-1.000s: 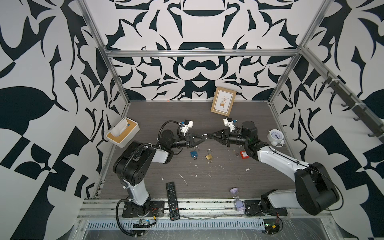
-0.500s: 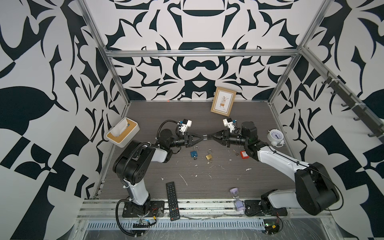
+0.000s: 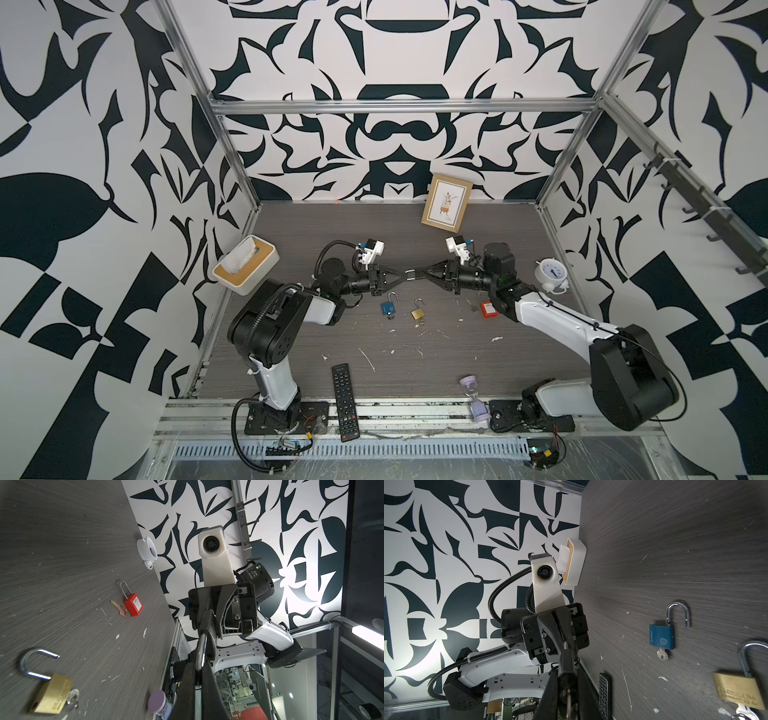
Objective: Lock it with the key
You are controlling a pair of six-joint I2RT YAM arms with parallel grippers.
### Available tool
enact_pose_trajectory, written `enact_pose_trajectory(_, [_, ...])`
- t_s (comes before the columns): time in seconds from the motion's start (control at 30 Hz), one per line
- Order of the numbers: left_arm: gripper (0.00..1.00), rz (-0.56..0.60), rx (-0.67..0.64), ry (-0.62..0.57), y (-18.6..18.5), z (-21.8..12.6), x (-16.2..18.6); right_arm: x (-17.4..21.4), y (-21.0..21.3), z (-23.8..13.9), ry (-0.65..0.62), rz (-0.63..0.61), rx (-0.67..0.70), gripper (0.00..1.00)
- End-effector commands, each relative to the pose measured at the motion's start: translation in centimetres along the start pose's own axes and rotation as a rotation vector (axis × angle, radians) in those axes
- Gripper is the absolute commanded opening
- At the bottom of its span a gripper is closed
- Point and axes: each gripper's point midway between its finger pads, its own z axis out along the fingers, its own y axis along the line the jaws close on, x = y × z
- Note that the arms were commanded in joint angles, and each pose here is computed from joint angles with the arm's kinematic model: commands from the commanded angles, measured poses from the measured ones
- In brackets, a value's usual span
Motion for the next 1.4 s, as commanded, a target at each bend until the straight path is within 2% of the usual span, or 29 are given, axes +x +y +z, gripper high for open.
enact_pose_trajectory(0.0, [0.00,0.060,0.047,-0.004,-2.2,0.1,-0.7,0.2,2.5,-0.5,-0.004,-0.138,-0.060,0.00])
enact_pose_trajectory(0.23, [0.00,0.071,0.073,-0.004,-4.2,0.0,-0.6,0.7,1.9,-0.5,0.000,-0.221,-0.033,0.00])
enact_pose_trajectory(0.8, [0.00,0.088,0.108,0.031,-5.5,1.9,0.1,1.7,2.4,0.9,0.025,-0.221,-0.068,0.00])
enact_pose_trajectory(1.03, [0.00,0.092,0.118,0.037,-6.0,2.1,0.2,3.2,2.1,2.7,0.075,-0.246,-0.042,0.00])
enact_pose_trajectory(1.37, [0.00,0.101,0.122,0.043,-6.2,2.2,0.4,5.3,2.6,5.3,0.145,-0.246,-0.072,0.00])
